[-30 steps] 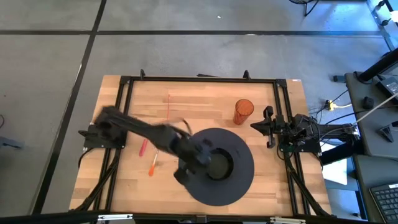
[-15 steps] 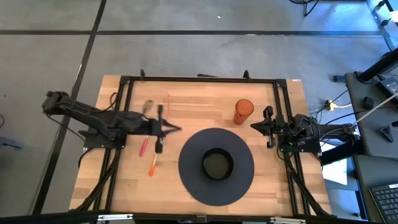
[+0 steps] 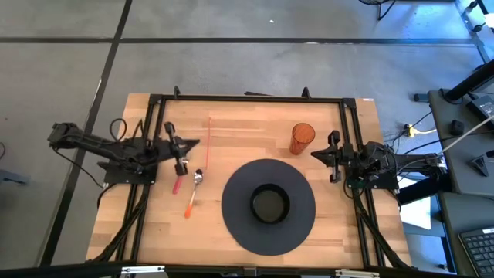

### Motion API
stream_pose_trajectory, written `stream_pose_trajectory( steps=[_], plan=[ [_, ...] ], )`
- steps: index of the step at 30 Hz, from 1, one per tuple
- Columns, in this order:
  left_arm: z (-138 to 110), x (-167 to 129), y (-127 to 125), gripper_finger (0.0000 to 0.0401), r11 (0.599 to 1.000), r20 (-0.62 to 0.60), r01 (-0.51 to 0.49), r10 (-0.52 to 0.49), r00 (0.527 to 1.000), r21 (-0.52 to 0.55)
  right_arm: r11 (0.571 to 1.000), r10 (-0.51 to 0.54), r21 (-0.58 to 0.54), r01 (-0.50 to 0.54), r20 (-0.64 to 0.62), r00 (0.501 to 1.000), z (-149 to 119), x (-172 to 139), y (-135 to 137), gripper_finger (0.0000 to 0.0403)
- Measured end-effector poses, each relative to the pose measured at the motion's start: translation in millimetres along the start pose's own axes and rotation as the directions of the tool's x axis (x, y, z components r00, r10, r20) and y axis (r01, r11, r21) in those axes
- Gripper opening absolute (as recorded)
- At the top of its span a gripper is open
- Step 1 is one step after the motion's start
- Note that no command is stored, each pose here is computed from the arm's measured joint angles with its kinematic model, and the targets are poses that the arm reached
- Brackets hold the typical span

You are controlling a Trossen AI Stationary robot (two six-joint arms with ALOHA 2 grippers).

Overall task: Pick & Place Utensil
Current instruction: Put the brown glass on the top right of the black bowl

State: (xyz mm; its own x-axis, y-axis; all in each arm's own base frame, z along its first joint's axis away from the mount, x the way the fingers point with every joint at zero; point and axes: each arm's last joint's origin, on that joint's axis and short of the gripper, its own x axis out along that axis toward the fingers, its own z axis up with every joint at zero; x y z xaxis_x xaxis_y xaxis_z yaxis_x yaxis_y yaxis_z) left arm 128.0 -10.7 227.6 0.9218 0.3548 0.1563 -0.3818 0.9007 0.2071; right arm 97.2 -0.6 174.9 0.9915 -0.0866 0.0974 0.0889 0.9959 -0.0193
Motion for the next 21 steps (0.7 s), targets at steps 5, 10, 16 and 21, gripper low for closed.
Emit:
stream_pose_trajectory(
  steps=[5,10,16,21],
  plan=[
    [-16,-3,-3,0.0002,0.995,-0.021,0.094,-0.094,0.995,0.028,1.000,0.000,-0.002,0.000,0.013,1.000,1,0,0,0.0010],
    [-4,-7,1,0.0001,0.998,0.082,0.068,-0.069,0.994,0.013,1.000,0.001,-0.002,0.000,0.014,1.000,1,0,0,0.0010],
    [-6,-8,6,0.0002,0.988,0.014,-0.108,0.111,0.994,-0.109,1.000,0.000,0.008,-0.001,0.015,1.000,1,0,0,0.0010],
    [2,-12,4,0.0003,0.992,0.138,0.076,-0.062,0.988,-0.097,0.999,0.001,0.033,-0.001,0.022,1.000,2,0,0,0.0010]
  ],
)
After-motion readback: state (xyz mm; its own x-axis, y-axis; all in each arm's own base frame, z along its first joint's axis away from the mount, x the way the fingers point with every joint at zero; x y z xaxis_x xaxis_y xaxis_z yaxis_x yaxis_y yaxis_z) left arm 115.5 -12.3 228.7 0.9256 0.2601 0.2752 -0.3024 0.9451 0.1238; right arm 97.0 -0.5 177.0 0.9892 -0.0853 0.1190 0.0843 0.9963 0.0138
